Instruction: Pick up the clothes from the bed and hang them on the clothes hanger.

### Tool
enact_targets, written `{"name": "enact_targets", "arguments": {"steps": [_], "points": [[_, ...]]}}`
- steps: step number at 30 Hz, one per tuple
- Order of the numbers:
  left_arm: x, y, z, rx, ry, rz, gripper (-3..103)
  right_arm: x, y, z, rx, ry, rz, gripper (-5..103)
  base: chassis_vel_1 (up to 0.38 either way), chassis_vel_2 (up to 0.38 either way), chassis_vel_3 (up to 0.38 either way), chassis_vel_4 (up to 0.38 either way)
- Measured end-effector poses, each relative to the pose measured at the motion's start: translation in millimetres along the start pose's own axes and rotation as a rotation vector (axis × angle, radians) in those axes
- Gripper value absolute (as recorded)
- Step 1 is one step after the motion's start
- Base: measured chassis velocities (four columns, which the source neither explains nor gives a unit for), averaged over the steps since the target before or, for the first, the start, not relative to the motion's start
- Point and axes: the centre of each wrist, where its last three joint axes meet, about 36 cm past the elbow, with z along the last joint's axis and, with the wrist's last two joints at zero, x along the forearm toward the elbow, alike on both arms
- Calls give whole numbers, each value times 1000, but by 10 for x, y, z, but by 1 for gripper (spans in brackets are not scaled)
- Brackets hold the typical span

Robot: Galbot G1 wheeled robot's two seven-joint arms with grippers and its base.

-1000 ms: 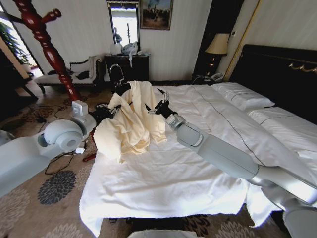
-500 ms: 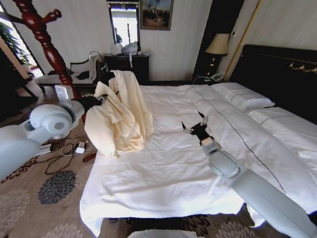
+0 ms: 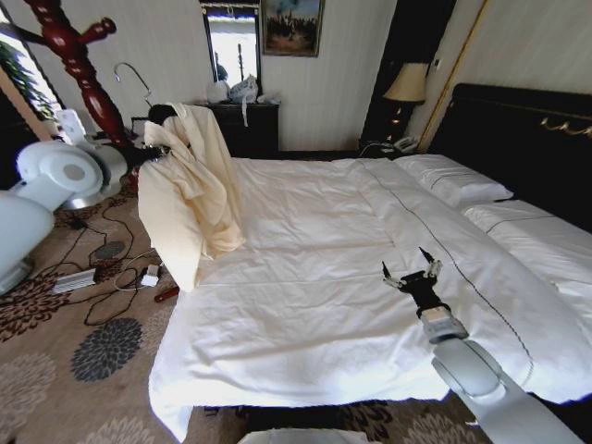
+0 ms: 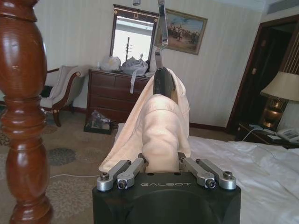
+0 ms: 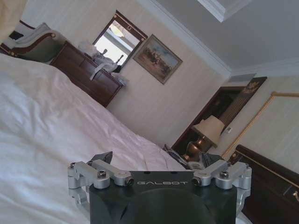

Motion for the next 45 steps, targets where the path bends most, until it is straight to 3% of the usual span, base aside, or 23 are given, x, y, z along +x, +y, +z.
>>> {"name": "enact_targets", "arguments": {"steps": [2, 9, 17, 21, 28, 35, 45], "points": [[-63, -32, -46, 6, -1, 3, 22, 41, 11, 12, 0, 6, -1, 100, 0, 0, 0, 0], [-502, -430, -768, 22, -77, 38, 21, 222, 35, 29, 7, 20, 10, 100, 0, 0, 0, 0], [-724, -657, -955, 12, -81, 19, 21, 304, 0, 33, 14, 13, 29, 100, 0, 0, 0, 0], [-905, -745, -1098, 39, -71, -20, 21, 371, 14, 70, 29, 3, 30, 100, 0, 0, 0, 0], [-1104, -709, -1169, 76, -50, -67, 21, 406, -7, 24, 32, -13, 41, 100, 0, 0, 0, 0], [-1165, -464, -1211, 117, -45, -129, 21, 454, -74, 25, 47, -25, 49, 100, 0, 0, 0, 0], [-1079, -304, -1392, 158, -65, -133, 21, 475, -53, 4, 47, -33, 48, 100, 0, 0, 0, 0]]}}
